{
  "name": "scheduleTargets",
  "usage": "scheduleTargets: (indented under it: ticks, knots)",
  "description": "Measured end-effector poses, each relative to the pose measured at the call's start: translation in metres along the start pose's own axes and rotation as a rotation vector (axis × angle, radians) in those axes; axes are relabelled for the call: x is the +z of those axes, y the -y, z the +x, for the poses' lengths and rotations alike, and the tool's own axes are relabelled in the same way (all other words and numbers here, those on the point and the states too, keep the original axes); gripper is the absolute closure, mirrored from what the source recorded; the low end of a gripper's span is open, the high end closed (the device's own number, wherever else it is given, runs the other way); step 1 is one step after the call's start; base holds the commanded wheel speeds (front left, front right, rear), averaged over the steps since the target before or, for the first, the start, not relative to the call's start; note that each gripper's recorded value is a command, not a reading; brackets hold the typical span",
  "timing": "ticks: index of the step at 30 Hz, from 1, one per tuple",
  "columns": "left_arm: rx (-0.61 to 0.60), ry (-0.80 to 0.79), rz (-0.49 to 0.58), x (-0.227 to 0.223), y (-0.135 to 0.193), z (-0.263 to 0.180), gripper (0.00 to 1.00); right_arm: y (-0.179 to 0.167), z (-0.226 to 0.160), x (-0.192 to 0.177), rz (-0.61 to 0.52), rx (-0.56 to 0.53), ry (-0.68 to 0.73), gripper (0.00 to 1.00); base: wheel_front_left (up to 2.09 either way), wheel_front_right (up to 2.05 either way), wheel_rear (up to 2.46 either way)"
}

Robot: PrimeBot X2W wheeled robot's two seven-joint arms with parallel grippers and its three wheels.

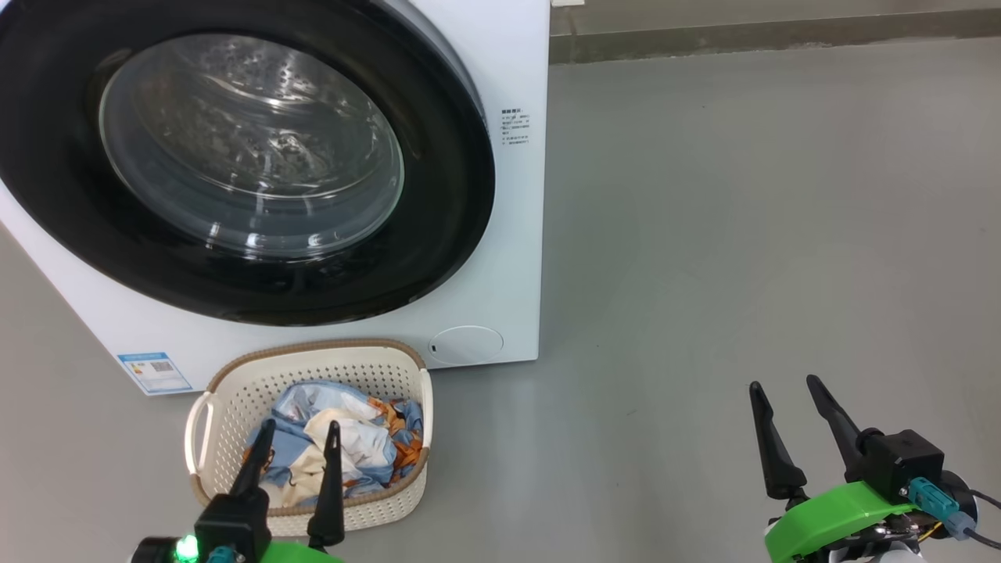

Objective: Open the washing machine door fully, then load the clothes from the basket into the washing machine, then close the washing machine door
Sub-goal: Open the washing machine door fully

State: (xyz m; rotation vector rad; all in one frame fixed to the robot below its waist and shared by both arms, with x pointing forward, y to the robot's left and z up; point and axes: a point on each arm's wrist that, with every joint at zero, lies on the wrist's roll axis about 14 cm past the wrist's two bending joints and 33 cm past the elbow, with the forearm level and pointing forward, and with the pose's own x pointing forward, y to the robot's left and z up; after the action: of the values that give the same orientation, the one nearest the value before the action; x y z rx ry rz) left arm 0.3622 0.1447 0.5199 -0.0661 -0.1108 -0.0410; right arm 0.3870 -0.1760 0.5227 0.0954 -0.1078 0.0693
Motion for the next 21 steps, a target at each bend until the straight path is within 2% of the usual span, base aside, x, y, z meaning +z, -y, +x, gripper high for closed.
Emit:
scheduleTargets:
  ticks: [21]
  knots:
    - [0.004,0.0,0.004,0.0003,-0.0014,-0.0012,0.0,-0.0026,-0.0005,-0.0004,0.002,0.007,0.0,0.0,0.0,0.0,0.0]
